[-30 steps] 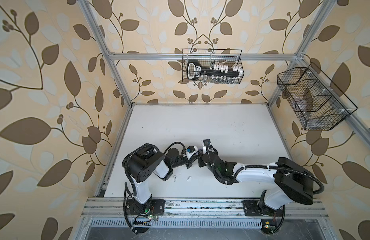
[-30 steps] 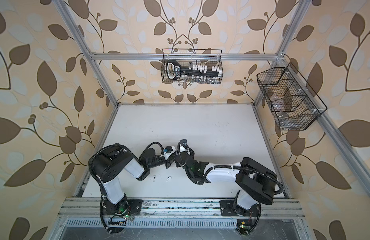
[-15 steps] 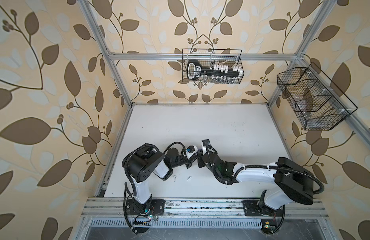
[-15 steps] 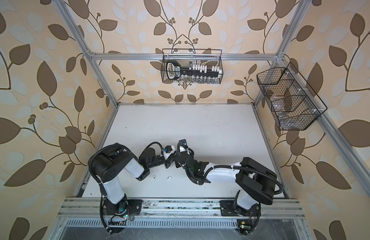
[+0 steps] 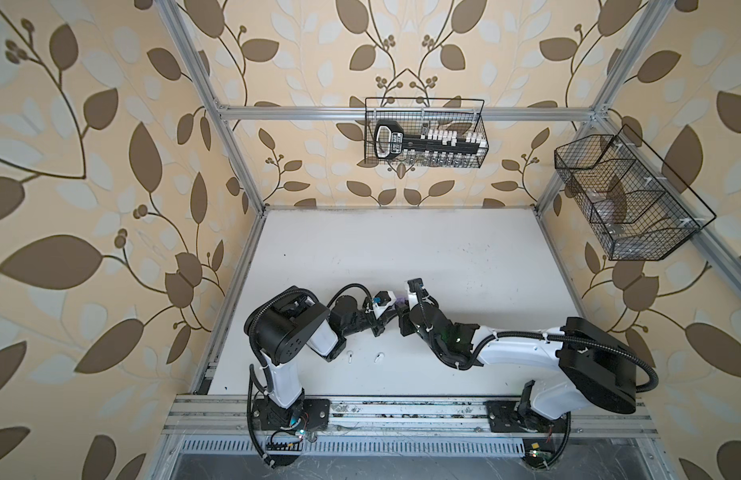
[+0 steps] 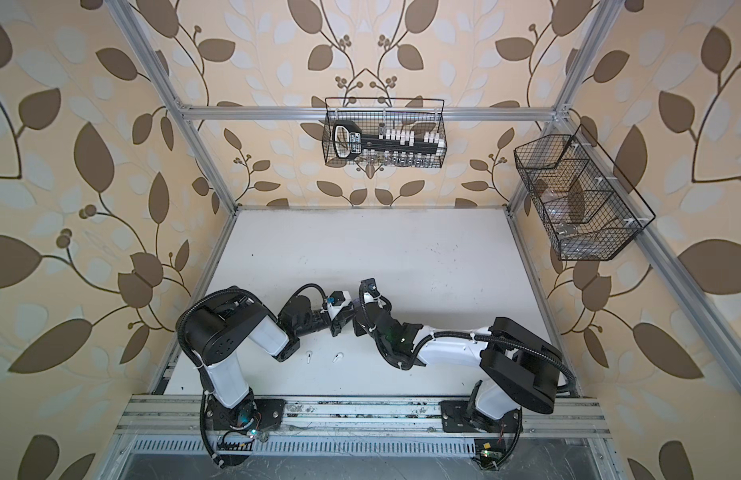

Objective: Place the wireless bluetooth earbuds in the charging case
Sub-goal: 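Open the right gripper and draw it back from the case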

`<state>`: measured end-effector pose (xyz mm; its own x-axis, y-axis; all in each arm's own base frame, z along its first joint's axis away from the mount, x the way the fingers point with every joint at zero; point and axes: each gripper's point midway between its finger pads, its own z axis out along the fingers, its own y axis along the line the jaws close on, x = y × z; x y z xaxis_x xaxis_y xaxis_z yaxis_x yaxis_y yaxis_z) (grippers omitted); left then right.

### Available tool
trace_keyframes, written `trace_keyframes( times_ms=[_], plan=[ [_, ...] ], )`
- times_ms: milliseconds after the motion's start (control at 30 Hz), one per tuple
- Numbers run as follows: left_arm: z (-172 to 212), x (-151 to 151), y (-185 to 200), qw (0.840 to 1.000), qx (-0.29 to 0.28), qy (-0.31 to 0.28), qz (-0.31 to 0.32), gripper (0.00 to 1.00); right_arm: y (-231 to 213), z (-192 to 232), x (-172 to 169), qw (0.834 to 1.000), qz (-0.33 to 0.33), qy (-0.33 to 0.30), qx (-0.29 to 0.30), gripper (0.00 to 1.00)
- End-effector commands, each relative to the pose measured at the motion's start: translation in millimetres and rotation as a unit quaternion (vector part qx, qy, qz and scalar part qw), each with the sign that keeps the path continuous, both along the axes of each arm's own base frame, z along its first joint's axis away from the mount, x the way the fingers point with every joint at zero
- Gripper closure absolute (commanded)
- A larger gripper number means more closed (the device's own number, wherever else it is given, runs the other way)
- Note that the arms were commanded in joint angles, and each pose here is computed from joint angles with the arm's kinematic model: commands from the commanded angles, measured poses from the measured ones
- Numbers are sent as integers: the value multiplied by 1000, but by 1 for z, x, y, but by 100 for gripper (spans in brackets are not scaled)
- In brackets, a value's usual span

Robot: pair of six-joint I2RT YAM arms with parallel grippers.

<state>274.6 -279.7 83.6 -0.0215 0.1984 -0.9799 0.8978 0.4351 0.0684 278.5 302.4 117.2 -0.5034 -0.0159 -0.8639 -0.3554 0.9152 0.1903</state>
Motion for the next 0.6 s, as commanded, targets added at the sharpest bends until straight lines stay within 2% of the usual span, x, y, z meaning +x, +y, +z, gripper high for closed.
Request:
trace_keyframes(
  times_ms=[0, 333, 567],
  plan=[
    [23, 3, -3, 999, -26, -40, -7, 91, -9, 2, -3, 1000, -2, 0, -9, 62],
    [22, 4, -3, 999, -25, -41, -6, 91, -43, 16, -11, 999, -38, 3, 0, 58],
    [21, 3, -4, 999, -23, -42, -11, 92, -68, 20, -3, 995, -80, 59, 17, 58]
  ],
)
